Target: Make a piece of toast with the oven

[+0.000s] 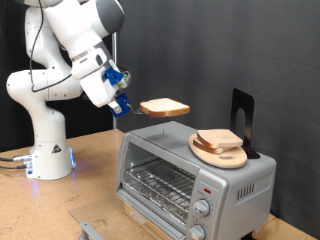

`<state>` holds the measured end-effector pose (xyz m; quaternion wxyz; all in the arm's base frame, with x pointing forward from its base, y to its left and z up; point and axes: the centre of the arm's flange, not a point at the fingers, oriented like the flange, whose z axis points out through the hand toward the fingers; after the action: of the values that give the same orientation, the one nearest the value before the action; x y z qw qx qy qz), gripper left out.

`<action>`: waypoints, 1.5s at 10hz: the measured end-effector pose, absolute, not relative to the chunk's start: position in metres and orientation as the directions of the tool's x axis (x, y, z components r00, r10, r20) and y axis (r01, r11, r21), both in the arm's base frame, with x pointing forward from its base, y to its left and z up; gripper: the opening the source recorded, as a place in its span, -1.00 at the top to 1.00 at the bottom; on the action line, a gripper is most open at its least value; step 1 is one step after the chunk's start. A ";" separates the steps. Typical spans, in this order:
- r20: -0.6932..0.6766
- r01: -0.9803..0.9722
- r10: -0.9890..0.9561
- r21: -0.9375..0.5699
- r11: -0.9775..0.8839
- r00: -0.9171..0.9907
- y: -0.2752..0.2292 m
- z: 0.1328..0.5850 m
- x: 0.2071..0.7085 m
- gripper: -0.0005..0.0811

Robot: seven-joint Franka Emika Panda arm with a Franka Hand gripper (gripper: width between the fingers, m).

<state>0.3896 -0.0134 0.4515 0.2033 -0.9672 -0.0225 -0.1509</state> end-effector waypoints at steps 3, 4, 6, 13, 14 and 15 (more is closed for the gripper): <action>0.300 0.099 -0.023 -0.386 -0.917 0.954 -0.016 0.449 0.384 0.02; 0.303 0.088 -0.041 -0.400 -0.912 0.952 -0.024 0.447 0.383 0.02; 0.310 0.048 -0.094 -0.420 -0.906 0.946 -0.056 0.438 0.376 0.02; 0.266 -0.035 -0.144 -0.376 -0.926 0.953 -0.135 0.376 0.367 0.02; 0.270 -0.032 -0.142 -0.375 -0.927 0.953 -0.138 0.374 0.368 0.02; 0.267 -0.033 -0.142 -0.376 -0.926 0.953 -0.138 0.373 0.368 0.02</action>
<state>0.3677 -0.1377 0.3733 0.1868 -0.9704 0.0450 -0.1464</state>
